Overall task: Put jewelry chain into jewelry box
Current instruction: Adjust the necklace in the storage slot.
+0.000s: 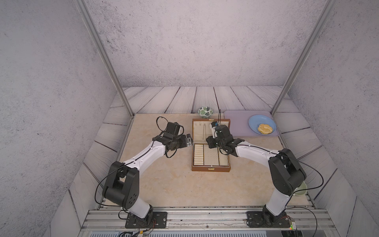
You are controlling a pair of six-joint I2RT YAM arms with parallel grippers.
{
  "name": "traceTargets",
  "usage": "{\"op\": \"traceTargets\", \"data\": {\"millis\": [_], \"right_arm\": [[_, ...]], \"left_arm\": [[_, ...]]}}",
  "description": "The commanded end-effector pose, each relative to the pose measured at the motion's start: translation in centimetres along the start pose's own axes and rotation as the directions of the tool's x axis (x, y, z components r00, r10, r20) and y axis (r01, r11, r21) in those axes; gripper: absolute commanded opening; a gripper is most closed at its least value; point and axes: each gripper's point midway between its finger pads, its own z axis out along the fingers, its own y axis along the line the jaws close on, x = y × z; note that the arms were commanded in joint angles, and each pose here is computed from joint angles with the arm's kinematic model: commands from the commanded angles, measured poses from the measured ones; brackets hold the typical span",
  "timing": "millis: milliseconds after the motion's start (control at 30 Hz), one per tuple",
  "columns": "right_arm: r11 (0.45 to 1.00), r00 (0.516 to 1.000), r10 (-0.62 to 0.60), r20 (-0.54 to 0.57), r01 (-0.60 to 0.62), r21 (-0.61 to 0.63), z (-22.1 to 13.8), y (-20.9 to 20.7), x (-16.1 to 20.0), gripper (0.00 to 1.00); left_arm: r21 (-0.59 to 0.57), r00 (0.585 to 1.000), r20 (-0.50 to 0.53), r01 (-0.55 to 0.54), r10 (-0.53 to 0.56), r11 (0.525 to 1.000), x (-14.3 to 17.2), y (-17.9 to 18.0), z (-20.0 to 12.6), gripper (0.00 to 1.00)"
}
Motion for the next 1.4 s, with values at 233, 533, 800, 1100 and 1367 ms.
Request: {"op": "traceTargets", "data": {"millis": [233,533,800,1100,1367], "right_arm": [[0.993,0.998,0.044,0.052,-0.05,0.109,2.2,-1.6,0.5,0.3],[0.991,0.998,0.037,0.056,-0.044,0.124,3.5,-1.3,0.6,0.28],[0.989,0.997,0.038,0.06,-0.046,0.138,4.2,-1.4,0.6,0.27],[0.986,0.996,0.039,0.083,-0.052,0.159,4.8,-1.6,0.4,0.25],[0.986,0.995,0.042,0.095,-0.057,0.159,5.2,-1.5,0.4,0.22]], "left_arm": [[0.037,0.997,-0.034,0.069,-0.068,0.997,1.2,-0.2,-0.8,0.98],[0.046,0.997,-0.045,0.072,-0.069,0.996,1.4,-0.3,-0.7,0.98],[0.048,0.997,-0.044,0.069,-0.067,0.996,1.3,-0.3,-0.7,0.98],[0.048,0.997,-0.044,0.071,-0.069,0.996,1.2,-0.3,-0.7,0.98],[0.05,0.997,-0.046,0.072,-0.069,0.996,1.2,-0.3,-0.7,0.98]]}}
